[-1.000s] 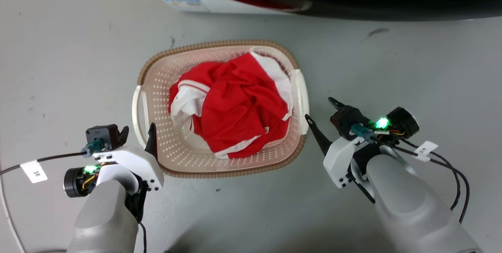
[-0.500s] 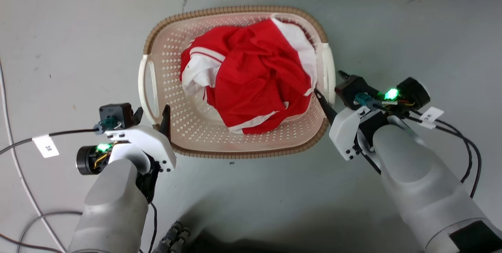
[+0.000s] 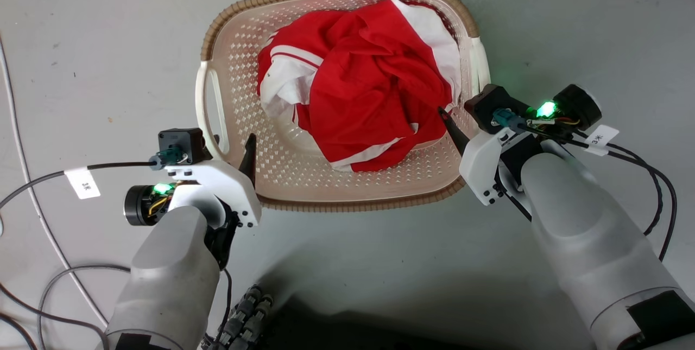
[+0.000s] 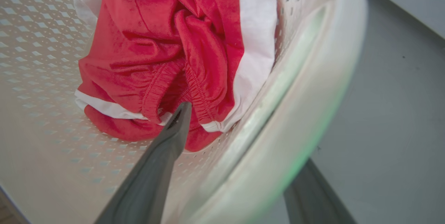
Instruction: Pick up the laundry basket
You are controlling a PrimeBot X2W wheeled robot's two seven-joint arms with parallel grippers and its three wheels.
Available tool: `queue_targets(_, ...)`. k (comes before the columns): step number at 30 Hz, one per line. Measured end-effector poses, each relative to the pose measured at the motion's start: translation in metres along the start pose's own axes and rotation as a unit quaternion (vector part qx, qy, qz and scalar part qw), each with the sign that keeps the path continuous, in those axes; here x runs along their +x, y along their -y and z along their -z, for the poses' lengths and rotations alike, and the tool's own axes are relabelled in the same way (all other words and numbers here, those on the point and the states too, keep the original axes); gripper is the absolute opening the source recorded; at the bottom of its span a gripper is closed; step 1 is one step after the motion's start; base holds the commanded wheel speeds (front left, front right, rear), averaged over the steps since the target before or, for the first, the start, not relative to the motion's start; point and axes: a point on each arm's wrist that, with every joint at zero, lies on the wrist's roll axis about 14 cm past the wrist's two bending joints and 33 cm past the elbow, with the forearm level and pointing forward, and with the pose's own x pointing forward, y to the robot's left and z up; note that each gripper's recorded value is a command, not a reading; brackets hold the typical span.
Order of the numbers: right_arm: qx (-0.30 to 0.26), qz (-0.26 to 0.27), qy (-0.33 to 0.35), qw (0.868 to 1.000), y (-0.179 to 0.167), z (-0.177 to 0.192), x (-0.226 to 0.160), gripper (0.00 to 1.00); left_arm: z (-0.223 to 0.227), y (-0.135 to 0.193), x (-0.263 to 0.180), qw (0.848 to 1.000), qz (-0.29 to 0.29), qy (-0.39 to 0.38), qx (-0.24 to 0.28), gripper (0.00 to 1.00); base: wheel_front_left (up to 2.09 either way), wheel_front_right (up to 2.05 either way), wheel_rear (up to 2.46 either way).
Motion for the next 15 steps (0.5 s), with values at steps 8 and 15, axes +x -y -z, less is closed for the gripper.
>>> queue_targets(8, 0.005, 0.006, -0.004, 1.0, 0.002, 0.001, 0.004, 0.0, 0.009, 0.016, 0.003, 1.0, 0.018, -0.016, -0.002, 0.0, 0.0, 0.0, 0.0)
queue_targets(15, -0.001, 0.012, -0.001, 1.0, 0.005, -0.006, -0.003, 0.0, 0.0, 0.019, -0.003, 1.0, 0.024, -0.006, -0.005, 0.0, 0.0, 0.0, 0.0)
